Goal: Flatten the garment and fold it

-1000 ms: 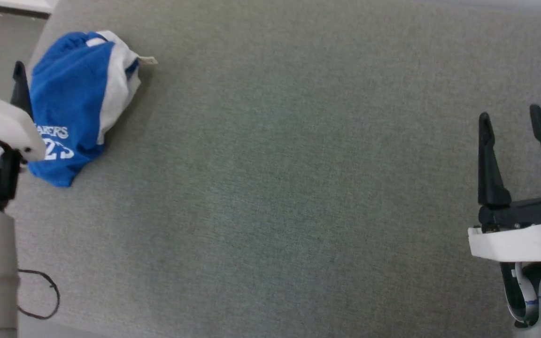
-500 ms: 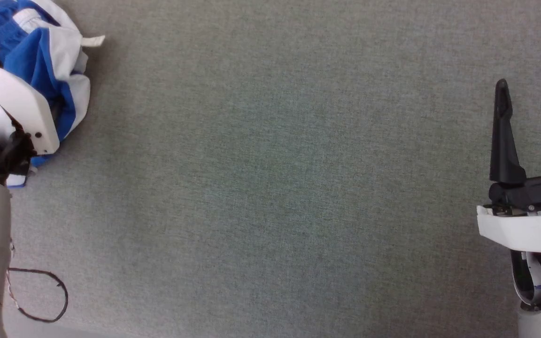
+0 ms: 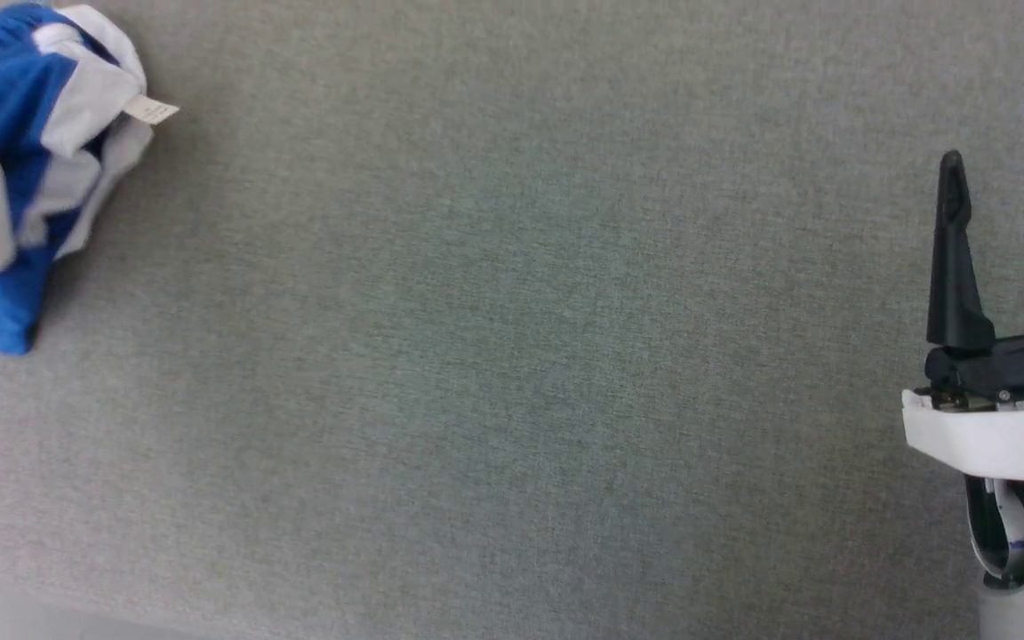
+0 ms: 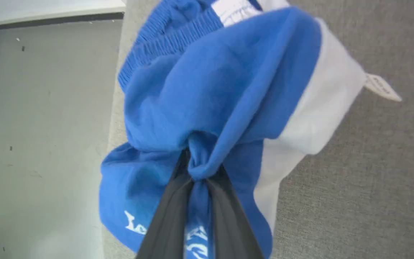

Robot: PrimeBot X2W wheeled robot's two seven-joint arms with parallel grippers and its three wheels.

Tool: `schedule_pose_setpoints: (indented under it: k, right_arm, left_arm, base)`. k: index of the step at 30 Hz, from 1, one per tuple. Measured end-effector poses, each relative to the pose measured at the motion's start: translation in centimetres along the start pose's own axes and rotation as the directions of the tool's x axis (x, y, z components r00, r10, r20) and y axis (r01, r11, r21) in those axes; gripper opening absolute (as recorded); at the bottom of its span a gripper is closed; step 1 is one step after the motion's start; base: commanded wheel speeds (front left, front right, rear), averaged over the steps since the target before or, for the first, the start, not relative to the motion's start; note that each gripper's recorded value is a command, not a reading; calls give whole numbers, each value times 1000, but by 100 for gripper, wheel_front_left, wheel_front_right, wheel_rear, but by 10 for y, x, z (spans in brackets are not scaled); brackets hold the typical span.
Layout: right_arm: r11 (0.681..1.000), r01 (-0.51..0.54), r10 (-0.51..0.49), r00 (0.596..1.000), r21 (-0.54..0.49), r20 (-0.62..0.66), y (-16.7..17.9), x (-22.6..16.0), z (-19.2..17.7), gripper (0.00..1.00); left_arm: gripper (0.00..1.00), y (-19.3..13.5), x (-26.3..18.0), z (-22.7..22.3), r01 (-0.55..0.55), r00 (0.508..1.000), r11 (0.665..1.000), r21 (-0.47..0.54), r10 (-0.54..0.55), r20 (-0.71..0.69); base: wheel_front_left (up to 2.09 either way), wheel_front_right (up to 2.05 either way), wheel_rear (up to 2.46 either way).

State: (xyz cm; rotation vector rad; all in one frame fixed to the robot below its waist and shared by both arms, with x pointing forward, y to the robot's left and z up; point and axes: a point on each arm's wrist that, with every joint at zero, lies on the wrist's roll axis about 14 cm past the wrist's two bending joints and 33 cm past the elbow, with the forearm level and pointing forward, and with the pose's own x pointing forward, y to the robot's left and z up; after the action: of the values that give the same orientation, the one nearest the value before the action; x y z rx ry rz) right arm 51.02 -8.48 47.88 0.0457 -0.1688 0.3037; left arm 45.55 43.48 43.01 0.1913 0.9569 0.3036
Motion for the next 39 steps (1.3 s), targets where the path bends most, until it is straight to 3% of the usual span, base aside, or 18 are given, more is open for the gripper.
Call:
schedule_pose_setpoints:
  k: [4,10,14,20,24,29,30,33,39]
  right_arm:
    - [1000,16,-16,1000,25,3,-2,-11,11,100]
    - [998,45,-47,998,45,43,-8,-27,40,100]
    - [997,66,-70,994,47,85,-14,-37,64,100]
    - [991,130,-133,985,36,114,-34,-60,87,100]
    - [980,199,-199,972,19,125,-56,-81,98,100]
    - [956,292,-289,949,-5,126,-84,-109,107,100]
    - [956,292,-289,949,-5,126,-84,-109,107,100]
    - [939,345,-340,931,-14,130,-99,-126,112,100]
    - [905,425,-418,900,-37,125,-121,-152,117,100]
  left_arm:
    - [0,21,-35,50,-47,987,997,64,36,157]
    - [0,3,-99,121,-58,921,976,209,-28,389]
    - [0,-39,-141,159,-24,850,952,306,-142,507]
    - [0,-134,-189,198,74,714,878,472,-377,590]
    - [0,-209,-211,203,143,619,789,598,-543,568]
    - [0,-311,-231,185,231,489,627,744,-736,468]
    - [0,-311,-231,185,231,489,627,744,-736,468]
    - [0,-365,-229,149,312,433,508,803,-828,356]
    - [0,-445,-204,31,505,379,264,822,-923,64]
  base:
    - [0,0,0]
    - [0,0,0]
    - [0,0,0]
    - [0,0,0]
    - [0,0,0]
    - [0,0,0]
    - [0,0,0]
    - [0,0,0]
    - [0,0,0]
